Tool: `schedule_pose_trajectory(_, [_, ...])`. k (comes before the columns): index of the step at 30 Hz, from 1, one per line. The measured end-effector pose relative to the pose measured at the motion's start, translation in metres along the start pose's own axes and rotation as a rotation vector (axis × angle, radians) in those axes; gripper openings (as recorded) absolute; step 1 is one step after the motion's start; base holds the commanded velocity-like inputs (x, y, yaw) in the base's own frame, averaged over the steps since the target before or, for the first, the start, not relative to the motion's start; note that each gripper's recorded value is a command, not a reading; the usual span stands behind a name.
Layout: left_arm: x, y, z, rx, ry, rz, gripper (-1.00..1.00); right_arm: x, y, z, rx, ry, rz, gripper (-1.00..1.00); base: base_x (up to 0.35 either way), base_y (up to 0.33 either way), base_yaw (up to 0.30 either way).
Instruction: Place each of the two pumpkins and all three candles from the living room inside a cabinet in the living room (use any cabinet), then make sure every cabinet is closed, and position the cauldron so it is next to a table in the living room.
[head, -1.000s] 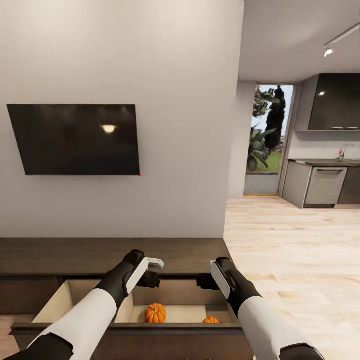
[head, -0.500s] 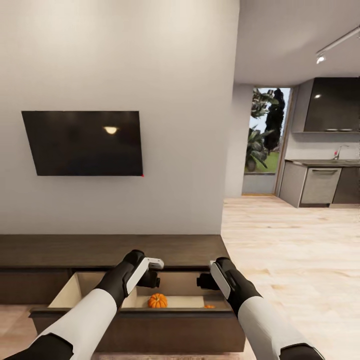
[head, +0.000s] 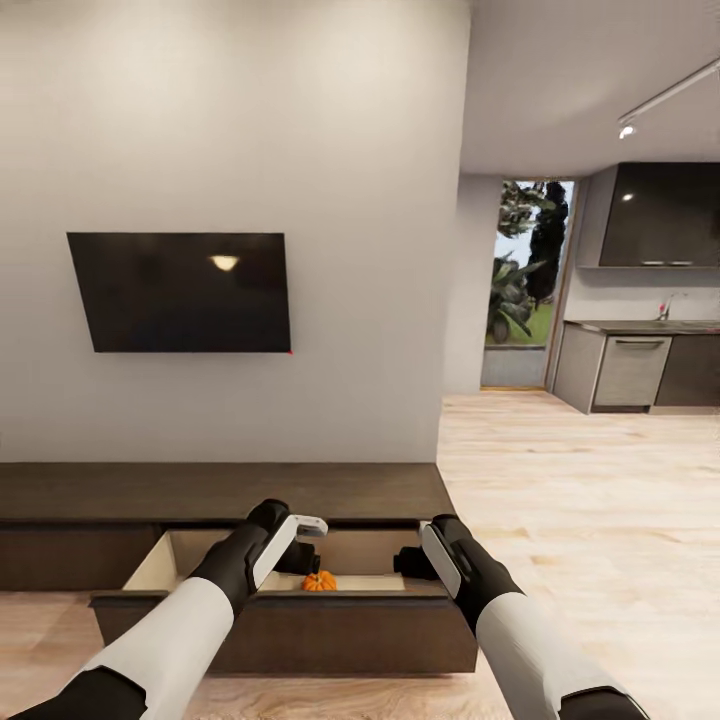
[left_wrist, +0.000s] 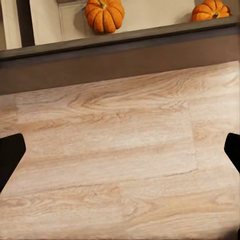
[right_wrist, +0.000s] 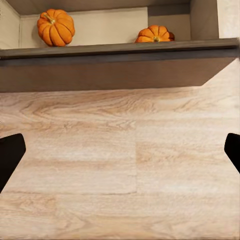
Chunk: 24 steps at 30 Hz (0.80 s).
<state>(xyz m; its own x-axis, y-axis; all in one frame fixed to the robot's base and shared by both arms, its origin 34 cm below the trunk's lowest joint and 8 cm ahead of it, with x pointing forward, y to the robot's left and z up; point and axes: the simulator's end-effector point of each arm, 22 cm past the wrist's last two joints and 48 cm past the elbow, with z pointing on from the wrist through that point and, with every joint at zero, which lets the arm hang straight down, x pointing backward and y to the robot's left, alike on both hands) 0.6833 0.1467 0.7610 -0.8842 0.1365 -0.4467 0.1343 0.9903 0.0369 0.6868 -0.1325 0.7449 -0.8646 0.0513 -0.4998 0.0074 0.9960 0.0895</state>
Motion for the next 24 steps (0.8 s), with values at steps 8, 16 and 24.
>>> schedule_pose_trajectory(8, [-0.007, 0.001, -0.012, 0.0, 0.0, 0.0, 1.0, -0.008, 0.001, -0.012, 0.0, 0.0, 0.0, 1.0, -0.189, 0.0, 0.0])
schedule_pose_trajectory(16, [-0.014, 0.002, -0.025, -0.001, 0.0, 0.0, 1.0, -0.016, 0.003, -0.024, 0.0, 0.0, 0.0, 1.0, -0.027, 0.0, 0.0])
schedule_pose_trajectory(24, [-0.021, 0.002, -0.036, 0.0, 0.001, 0.0, 1.0, -0.023, 0.004, -0.035, 0.0, 0.001, 0.0, 1.0, -0.13, 0.0, 0.0])
